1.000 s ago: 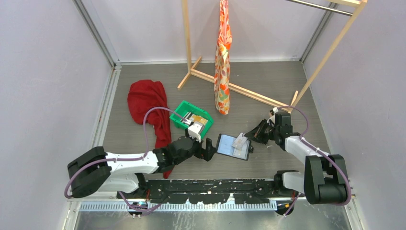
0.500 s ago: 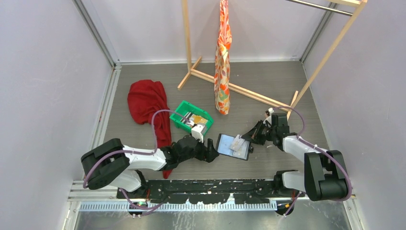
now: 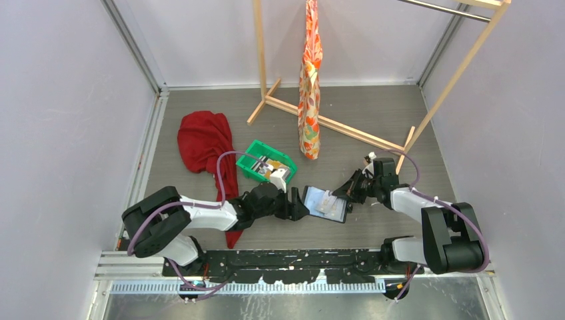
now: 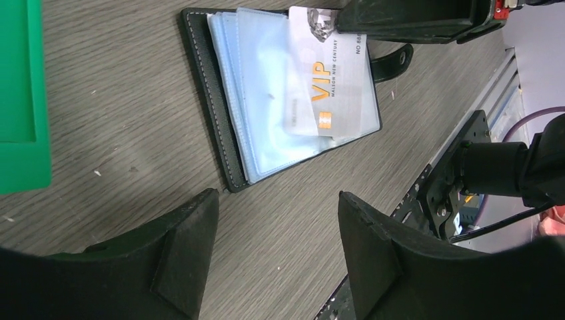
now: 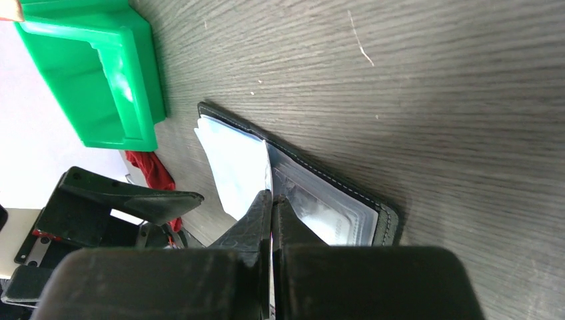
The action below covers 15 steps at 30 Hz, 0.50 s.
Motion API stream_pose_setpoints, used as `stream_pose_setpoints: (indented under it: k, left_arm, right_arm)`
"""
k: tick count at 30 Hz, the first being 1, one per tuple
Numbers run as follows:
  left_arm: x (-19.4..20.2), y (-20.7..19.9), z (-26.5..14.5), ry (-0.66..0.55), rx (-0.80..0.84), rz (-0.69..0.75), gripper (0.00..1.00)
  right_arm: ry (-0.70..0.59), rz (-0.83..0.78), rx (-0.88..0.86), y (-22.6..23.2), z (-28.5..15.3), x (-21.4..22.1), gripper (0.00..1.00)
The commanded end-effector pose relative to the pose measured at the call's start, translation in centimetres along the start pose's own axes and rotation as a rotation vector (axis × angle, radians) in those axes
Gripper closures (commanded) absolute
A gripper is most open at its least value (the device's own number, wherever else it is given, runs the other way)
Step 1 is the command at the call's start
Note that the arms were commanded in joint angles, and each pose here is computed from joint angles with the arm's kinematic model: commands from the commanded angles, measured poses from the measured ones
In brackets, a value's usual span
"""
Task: Put the credit cards into the card holder
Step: Insert the credit card into the card holder.
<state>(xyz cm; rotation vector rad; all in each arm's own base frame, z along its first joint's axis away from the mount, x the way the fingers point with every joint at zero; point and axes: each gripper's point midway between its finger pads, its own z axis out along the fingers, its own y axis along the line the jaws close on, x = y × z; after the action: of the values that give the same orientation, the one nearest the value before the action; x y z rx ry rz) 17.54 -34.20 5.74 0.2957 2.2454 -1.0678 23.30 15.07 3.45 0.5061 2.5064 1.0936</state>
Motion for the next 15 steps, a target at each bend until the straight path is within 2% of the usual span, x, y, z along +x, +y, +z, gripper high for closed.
stream_pose_setpoints:
  k: [1, 15]
  left_arm:
    - [-1.30, -1.06, -0.32, -0.023, 0.024, -0.021, 0.33]
    - [-1.00, -1.07, 0.07, -0.003, 0.025, -0.039, 0.34]
  right_arm:
    - [0.045, 0.062, 0.056, -1.14, -0.03, 1.30, 0.99]
    - [0.063, 0.009, 0.045, -0.97, 0.56, 1.77, 0.96]
